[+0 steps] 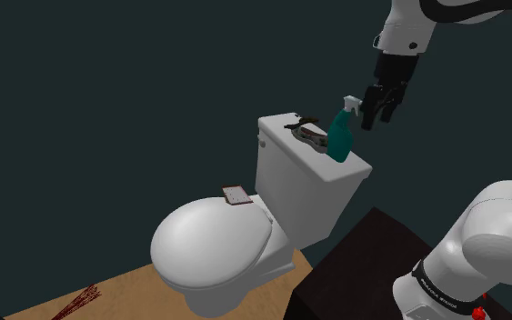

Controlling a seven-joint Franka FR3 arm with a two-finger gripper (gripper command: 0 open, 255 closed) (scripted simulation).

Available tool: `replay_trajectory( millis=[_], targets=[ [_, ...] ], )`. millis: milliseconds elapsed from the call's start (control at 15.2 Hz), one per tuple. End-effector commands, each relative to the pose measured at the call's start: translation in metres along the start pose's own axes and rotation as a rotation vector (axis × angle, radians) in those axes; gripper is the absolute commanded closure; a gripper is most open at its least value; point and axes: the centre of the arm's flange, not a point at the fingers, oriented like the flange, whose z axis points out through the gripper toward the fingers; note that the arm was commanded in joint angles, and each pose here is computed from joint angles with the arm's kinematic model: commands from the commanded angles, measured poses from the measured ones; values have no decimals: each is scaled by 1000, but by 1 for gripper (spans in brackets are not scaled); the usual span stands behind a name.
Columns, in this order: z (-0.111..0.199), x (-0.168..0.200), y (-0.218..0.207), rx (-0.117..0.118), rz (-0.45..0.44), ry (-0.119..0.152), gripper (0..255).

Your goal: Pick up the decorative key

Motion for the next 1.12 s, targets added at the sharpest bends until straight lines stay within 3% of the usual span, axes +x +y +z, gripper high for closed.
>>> replay_trajectory(
  millis=[0,1056],
  targets=[
    [0,0,0,0,0,0,0],
    [57,195,36,-9,491,21,0]
  ],
)
